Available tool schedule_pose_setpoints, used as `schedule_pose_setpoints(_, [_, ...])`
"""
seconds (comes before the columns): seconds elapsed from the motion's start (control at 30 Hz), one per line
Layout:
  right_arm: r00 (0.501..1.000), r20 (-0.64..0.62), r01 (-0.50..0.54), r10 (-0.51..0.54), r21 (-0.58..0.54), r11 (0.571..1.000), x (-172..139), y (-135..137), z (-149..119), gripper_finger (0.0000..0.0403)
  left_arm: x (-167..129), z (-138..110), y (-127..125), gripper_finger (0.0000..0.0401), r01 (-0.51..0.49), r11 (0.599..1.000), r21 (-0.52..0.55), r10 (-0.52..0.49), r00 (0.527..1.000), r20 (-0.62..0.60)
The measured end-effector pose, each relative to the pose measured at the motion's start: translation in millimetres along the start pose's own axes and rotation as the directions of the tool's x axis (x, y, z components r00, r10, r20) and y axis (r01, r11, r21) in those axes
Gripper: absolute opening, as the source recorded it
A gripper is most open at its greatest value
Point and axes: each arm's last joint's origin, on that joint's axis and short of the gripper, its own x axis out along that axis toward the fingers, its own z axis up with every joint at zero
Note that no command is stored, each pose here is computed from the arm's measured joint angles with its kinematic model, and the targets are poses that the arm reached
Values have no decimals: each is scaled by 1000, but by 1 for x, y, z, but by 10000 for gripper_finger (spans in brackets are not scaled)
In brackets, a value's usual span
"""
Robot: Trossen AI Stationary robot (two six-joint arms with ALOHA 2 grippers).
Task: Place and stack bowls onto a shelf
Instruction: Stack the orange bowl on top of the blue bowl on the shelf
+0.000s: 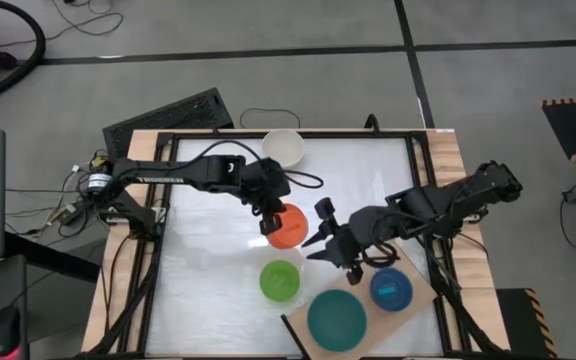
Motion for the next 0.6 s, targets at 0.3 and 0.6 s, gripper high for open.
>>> schedule_pose_setpoints(0.3, [992,-63,-113,113,5,994,27,-5,-16,149,3,2,-1,0,29,999,25,-30,1000,9])
schedule_pose_setpoints(0.6, [977,-118,-181,179,-2,984,49,-6,-29,149,15,-4,-1,0,44,997,59,-41,997,-65])
